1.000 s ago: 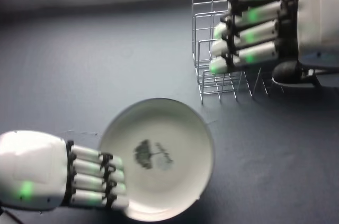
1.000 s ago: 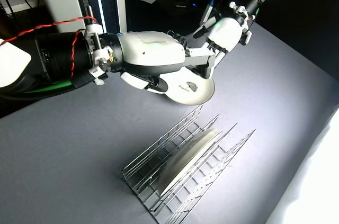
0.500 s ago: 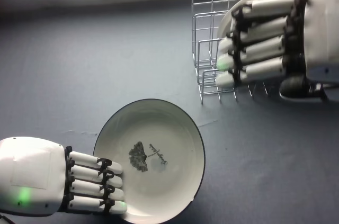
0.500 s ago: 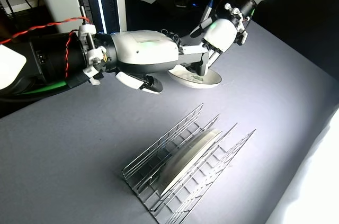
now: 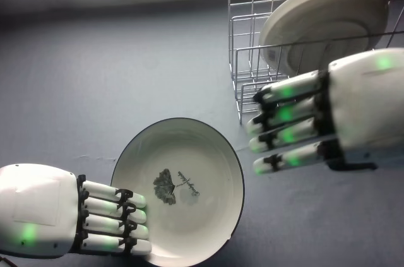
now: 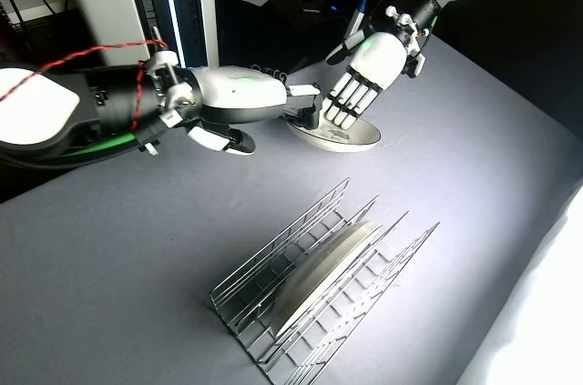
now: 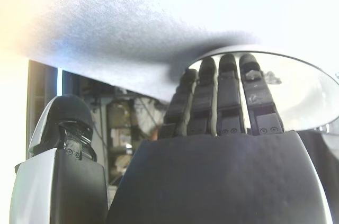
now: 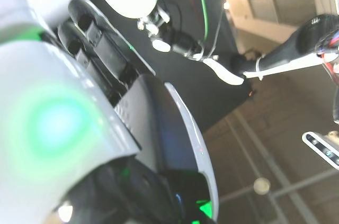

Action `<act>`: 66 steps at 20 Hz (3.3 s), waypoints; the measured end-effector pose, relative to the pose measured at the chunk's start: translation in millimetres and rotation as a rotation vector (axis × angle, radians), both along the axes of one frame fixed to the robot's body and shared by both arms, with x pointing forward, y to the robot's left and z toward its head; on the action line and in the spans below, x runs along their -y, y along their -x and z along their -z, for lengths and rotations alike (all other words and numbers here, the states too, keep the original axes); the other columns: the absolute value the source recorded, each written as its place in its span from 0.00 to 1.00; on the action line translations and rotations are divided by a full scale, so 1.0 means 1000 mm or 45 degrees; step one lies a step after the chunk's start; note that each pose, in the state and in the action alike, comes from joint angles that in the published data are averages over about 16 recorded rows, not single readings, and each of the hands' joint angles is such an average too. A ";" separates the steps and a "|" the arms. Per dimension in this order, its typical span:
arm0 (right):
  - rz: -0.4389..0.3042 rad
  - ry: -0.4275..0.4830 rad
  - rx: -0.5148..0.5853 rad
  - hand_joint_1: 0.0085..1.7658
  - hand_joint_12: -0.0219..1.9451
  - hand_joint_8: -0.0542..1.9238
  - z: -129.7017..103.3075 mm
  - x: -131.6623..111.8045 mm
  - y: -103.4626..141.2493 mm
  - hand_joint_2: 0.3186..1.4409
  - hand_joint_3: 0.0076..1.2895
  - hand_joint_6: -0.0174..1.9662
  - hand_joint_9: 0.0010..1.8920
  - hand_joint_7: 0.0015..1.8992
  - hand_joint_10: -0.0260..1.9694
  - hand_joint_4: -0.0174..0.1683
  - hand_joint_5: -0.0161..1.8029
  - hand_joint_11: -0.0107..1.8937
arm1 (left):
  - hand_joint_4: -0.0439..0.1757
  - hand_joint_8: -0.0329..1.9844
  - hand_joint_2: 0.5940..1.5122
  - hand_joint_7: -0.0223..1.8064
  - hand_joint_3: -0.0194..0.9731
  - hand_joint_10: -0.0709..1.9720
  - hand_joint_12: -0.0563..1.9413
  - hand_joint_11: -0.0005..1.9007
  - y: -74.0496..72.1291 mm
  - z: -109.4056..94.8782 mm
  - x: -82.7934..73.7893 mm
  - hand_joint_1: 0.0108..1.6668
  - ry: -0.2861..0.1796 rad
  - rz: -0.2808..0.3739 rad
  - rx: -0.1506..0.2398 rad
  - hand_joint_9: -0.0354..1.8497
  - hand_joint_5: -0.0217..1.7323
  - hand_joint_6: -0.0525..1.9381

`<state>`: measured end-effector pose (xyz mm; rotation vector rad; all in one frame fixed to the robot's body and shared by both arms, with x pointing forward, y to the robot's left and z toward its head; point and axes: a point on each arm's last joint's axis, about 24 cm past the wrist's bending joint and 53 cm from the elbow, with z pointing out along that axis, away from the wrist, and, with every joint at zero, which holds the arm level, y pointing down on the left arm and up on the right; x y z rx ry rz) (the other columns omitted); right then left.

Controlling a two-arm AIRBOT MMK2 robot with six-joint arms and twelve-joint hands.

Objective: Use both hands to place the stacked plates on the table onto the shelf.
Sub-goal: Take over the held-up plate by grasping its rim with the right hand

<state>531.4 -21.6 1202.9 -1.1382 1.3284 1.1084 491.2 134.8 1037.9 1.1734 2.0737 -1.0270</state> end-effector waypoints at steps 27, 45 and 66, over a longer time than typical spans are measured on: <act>-0.034 0.120 -0.102 0.66 0.53 0.03 0.074 -0.091 0.005 0.65 0.01 0.03 0.11 0.14 0.07 0.12 0.14 0.01 | 0.15 0.02 0.60 0.04 0.04 0.04 0.02 0.01 0.000 0.000 0.002 0.01 0.003 0.000 -0.002 0.04 0.01 0.02; 0.002 0.105 -0.056 0.68 0.64 0.02 0.080 -0.097 -0.027 0.67 0.01 0.02 0.23 0.25 0.11 0.14 0.25 0.06 | 0.15 0.02 0.61 0.05 0.04 0.04 0.03 0.01 0.002 -0.002 0.005 0.01 0.019 -0.005 -0.010 0.04 0.01 0.01; 0.030 0.073 -0.002 0.72 0.68 0.06 0.061 -0.094 -0.039 0.62 0.01 0.08 0.38 0.39 0.10 0.14 0.36 0.14 | 0.15 0.02 0.60 0.06 0.04 0.04 0.04 0.01 0.001 -0.002 0.005 0.01 0.031 -0.025 -0.027 0.05 0.02 0.01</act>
